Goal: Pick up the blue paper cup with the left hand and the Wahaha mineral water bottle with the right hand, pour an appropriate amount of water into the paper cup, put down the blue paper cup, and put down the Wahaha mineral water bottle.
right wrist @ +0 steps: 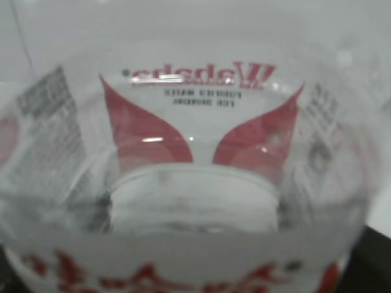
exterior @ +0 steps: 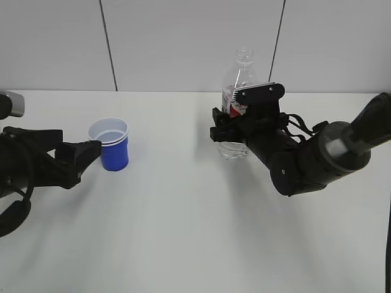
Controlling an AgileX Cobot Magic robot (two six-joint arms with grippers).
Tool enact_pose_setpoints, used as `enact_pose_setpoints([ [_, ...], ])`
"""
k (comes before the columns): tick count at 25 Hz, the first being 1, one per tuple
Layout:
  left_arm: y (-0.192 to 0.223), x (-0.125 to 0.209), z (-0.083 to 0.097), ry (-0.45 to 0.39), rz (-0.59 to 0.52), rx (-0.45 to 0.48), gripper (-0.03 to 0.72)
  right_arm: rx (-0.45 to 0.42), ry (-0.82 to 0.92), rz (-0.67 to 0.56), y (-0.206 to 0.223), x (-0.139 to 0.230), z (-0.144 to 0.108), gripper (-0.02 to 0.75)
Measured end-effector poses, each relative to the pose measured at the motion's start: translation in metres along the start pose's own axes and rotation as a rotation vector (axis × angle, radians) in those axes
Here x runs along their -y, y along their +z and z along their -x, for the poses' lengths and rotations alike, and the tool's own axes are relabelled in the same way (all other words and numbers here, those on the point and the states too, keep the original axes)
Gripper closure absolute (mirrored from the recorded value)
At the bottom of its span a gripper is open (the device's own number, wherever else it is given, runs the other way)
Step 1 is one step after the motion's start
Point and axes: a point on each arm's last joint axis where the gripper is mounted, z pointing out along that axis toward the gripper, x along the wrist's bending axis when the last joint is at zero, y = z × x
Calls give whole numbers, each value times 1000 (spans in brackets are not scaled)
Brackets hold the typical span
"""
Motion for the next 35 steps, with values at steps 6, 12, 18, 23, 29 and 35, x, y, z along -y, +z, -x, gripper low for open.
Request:
enact_pose_setpoints([
  [6, 0, 0, 0, 0, 0, 0, 95, -8, -9, -65, -10, 16, 0, 83],
  [12, 0, 0, 0, 0, 0, 0, 97, -23, 1, -108, -27, 30, 0, 83],
  [18, 0, 0, 0, 4, 0, 2, 97, -44, -2, -108, -56, 18, 4, 83],
  [23, -11, -8, 1, 9, -47, -8, 97, -48, 0, -123, -92, -1, 10, 83],
  [29, -36, -41, 1, -23, -269, -60, 99, -131, -58, -355, -136, -48, 14, 85],
  [35, -75, -81, 7, -77, -487, -76, 99, -233, -91, -551, -198, -95, 19, 97],
])
